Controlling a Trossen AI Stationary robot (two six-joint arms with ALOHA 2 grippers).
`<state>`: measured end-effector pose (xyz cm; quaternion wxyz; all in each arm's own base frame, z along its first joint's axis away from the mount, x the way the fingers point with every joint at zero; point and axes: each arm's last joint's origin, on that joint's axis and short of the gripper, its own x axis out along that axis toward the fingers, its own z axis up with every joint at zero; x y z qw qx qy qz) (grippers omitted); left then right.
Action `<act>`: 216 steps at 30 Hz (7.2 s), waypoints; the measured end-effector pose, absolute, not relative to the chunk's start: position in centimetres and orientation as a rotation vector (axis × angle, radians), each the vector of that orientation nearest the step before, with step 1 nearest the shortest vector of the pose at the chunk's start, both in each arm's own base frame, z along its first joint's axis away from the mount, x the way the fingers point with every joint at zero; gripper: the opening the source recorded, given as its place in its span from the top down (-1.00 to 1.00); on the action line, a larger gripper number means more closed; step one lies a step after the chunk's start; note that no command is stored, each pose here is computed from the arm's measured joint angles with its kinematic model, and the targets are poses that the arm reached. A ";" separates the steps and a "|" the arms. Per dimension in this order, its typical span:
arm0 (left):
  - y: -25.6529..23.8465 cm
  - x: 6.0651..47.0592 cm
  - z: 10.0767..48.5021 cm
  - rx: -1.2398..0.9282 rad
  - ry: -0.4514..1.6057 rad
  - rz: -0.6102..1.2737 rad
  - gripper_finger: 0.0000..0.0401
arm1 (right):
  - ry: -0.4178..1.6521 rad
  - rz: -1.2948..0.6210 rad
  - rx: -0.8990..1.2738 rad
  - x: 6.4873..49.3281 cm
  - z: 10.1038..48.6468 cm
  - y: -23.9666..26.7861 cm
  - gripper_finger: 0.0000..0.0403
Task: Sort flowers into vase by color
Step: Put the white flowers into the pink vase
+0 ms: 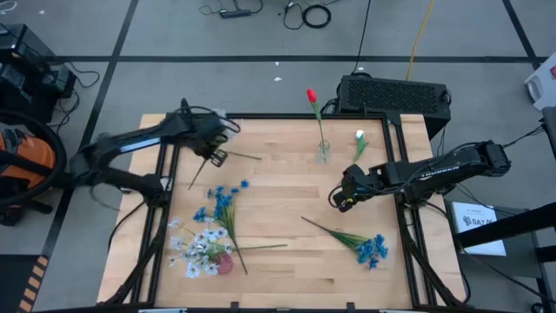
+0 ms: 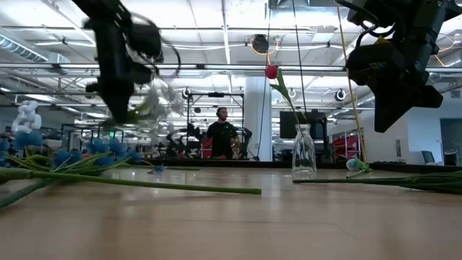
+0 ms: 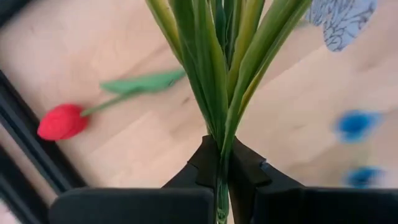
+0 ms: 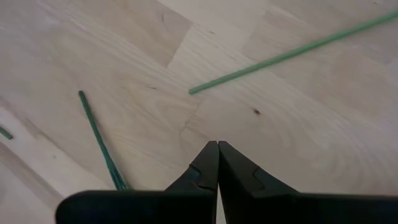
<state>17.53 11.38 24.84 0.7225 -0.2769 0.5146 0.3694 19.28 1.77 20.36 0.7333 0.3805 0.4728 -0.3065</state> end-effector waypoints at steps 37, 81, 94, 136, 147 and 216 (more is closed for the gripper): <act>2.3 8.5 34.6 -0.469 -0.014 0.295 0.93 | 0.900 -0.604 0.913 20.6 21.0 1.9 1.00; -16.2 14.5 47.0 -0.249 -0.208 -0.280 0.96 | 0.964 -0.607 0.800 20.1 20.7 1.8 1.00; -24.7 9.8 43.8 -0.063 -0.104 -0.306 0.96 | 0.934 -0.646 0.905 20.1 20.7 2.4 1.00; -23.3 6.8 30.9 -0.065 0.040 -0.063 0.96 | 0.883 -0.655 1.167 23.3 18.2 5.8 1.00; -23.4 9.6 30.1 0.067 0.072 -0.107 0.96 | 0.861 -0.644 1.194 23.6 18.3 5.8 1.00; -25.4 11.5 23.4 -0.034 0.173 0.014 0.39 | 0.820 -0.578 1.238 23.9 18.7 6.9 1.00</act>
